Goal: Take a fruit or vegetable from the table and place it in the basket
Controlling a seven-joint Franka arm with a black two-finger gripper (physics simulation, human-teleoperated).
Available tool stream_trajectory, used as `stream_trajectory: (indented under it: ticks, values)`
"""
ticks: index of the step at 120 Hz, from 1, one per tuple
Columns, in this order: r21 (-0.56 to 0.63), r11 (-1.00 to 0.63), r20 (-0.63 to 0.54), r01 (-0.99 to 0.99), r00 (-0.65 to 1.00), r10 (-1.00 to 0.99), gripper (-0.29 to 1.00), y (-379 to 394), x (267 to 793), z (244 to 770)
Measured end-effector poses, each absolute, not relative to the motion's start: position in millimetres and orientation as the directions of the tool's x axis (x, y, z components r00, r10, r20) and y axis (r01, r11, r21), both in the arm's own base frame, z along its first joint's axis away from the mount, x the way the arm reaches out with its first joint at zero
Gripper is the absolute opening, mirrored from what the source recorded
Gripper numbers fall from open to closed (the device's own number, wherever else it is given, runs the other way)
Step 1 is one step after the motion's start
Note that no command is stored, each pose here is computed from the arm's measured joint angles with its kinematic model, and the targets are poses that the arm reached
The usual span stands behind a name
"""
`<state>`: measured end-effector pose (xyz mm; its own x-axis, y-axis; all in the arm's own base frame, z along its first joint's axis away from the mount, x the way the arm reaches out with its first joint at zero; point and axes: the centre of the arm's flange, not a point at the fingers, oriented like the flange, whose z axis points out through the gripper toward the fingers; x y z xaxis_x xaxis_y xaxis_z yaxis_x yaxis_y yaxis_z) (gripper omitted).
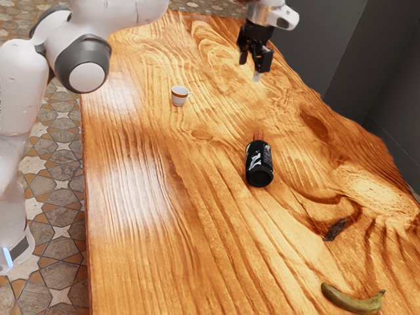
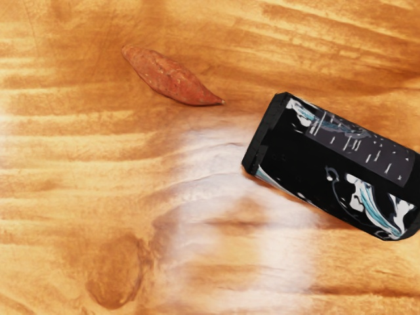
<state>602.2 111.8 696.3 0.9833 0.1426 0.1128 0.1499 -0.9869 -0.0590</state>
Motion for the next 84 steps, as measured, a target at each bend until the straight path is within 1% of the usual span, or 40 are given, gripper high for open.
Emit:
stream_trajectory:
  ticks: [10, 24, 32, 44, 50, 58, 84]
  values:
    - [-0.037, -0.994, 0.081, 0.102, 0.992, 0.098, 0.68, 88, 620, 673]
    - [-0.036, -0.995, 0.066, 0.095, 0.993, 0.093, 0.68, 92, 641, 643]
    - [-0.039, -0.994, 0.062, 0.099, 0.993, 0.097, 0.68, 99, 658, 616]
    - [-0.046, -0.993, 0.039, 0.105, 0.994, 0.104, 0.68, 109, 687, 560]
    - [-0.046, -0.994, 0.047, 0.103, 0.994, 0.101, 0.68, 111, 697, 543]
    - [-0.037, -0.996, 0.079, 0.078, 0.994, 0.075, 0.68, 100, 708, 536]
    - [-0.005, -0.999, 0.172, -0.038, 0.984, -0.038, 0.68, 36, 727, 537]
